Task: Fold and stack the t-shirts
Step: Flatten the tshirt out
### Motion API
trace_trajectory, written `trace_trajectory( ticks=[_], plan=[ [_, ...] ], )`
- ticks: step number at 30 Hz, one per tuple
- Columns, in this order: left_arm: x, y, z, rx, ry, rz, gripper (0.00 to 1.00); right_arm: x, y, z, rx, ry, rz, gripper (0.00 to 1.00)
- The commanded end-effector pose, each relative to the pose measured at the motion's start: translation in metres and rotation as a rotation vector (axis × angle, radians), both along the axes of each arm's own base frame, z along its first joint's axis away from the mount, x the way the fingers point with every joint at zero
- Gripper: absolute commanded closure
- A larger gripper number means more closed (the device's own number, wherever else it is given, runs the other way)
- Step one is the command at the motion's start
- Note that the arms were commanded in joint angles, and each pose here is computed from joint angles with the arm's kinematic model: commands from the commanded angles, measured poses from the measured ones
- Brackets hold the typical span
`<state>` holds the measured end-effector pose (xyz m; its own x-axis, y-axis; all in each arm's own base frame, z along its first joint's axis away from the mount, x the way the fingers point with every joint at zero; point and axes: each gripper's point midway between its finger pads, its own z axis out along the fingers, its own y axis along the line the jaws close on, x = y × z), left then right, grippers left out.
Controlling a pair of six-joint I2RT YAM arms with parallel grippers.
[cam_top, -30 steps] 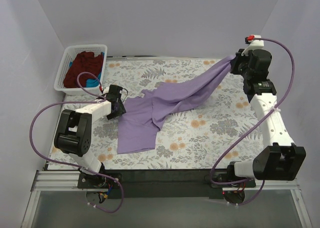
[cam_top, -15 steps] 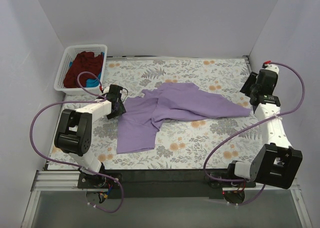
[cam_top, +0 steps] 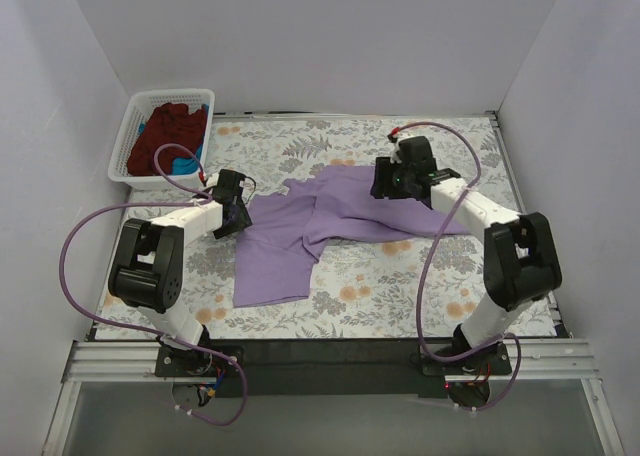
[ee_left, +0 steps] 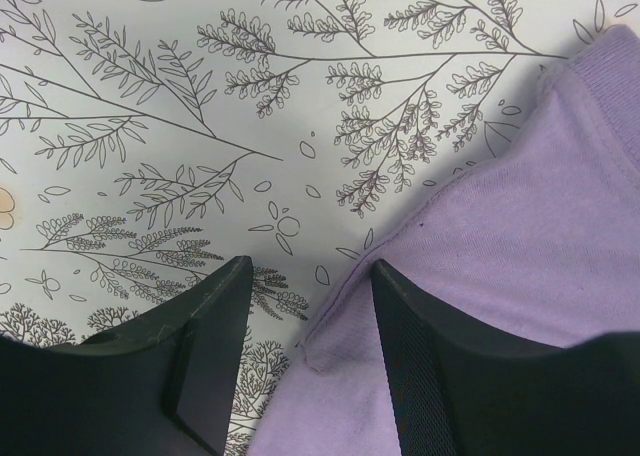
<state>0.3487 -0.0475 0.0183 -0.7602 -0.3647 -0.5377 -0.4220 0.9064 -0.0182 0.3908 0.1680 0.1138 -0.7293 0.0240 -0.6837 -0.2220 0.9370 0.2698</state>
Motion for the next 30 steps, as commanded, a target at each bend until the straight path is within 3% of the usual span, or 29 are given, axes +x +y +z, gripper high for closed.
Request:
trace_trajectory(
  ticks=[1, 3, 8, 18, 28, 30],
  plan=[
    [-0.031, 0.005, -0.018, 0.008, 0.111, -0.004, 0.5, 0.044, 0.036, 0.042, 0.023, -0.139, -0.015, 0.39],
    [-0.031, 0.004, -0.019, 0.005, 0.115, -0.006, 0.5, 0.056, 0.057, 0.028, 0.012, -0.13, -0.001, 0.33],
    [-0.029, 0.001, -0.018, -0.008, 0.113, -0.013, 0.5, 0.098, 0.092, 0.024, -0.035, -0.184, -0.015, 0.33],
    [-0.026, -0.005, -0.017, -0.033, 0.114, -0.029, 0.5, 0.146, 0.116, -0.033, -0.098, -0.166, -0.106, 0.47],
    [-0.026, -0.004, -0.017, -0.032, 0.117, -0.031, 0.5, 0.154, 0.131, -0.072, -0.099, -0.12, -0.098, 0.48],
    [-0.026, -0.004, -0.017, -0.031, 0.116, -0.029, 0.5, 0.154, 0.128, -0.077, -0.112, -0.115, -0.11, 0.55]
  ],
)
